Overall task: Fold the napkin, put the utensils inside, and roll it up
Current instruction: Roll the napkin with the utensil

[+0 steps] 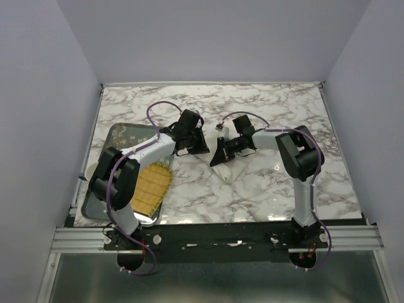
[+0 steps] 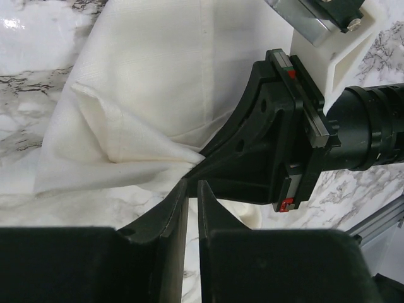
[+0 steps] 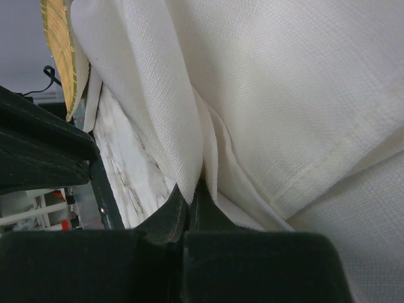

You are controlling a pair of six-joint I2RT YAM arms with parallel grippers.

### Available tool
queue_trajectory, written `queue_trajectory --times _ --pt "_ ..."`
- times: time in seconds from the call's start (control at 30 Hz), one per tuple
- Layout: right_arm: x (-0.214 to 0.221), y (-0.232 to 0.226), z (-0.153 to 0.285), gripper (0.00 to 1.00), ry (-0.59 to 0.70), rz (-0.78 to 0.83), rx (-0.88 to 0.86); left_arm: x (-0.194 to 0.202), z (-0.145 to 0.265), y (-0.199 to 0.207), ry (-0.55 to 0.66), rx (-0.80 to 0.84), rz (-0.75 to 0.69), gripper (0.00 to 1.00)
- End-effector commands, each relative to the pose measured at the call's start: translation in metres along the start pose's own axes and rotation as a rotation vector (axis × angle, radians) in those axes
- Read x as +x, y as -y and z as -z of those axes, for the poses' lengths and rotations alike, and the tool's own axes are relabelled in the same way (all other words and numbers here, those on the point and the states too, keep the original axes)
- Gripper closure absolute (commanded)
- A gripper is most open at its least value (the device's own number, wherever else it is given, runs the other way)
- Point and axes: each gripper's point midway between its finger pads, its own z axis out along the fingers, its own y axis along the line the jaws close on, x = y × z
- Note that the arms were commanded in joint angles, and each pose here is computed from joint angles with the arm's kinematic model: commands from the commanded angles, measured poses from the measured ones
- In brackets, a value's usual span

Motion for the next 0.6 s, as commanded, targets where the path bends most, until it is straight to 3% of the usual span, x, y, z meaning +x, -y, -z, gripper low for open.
queue_trajectory --times 0.0,0.17,0.57 --pt "0.041 0.038 -0.004 0.99 -0.085 -0.13 0.104 0.007 -0.001 0.008 -0.019 0.039 -0.018 0.86" --pt "0.038 0.039 -0.004 0.98 -0.081 -0.133 0.112 0.012 -0.008 -0.006 -0.037 -0.026 -0.01 0.99" --pt "0.034 0.038 -0.002 0.97 -0.084 -0.12 0.124 0.02 -0.027 -0.014 -0.074 -0.046 0.002 1.0"
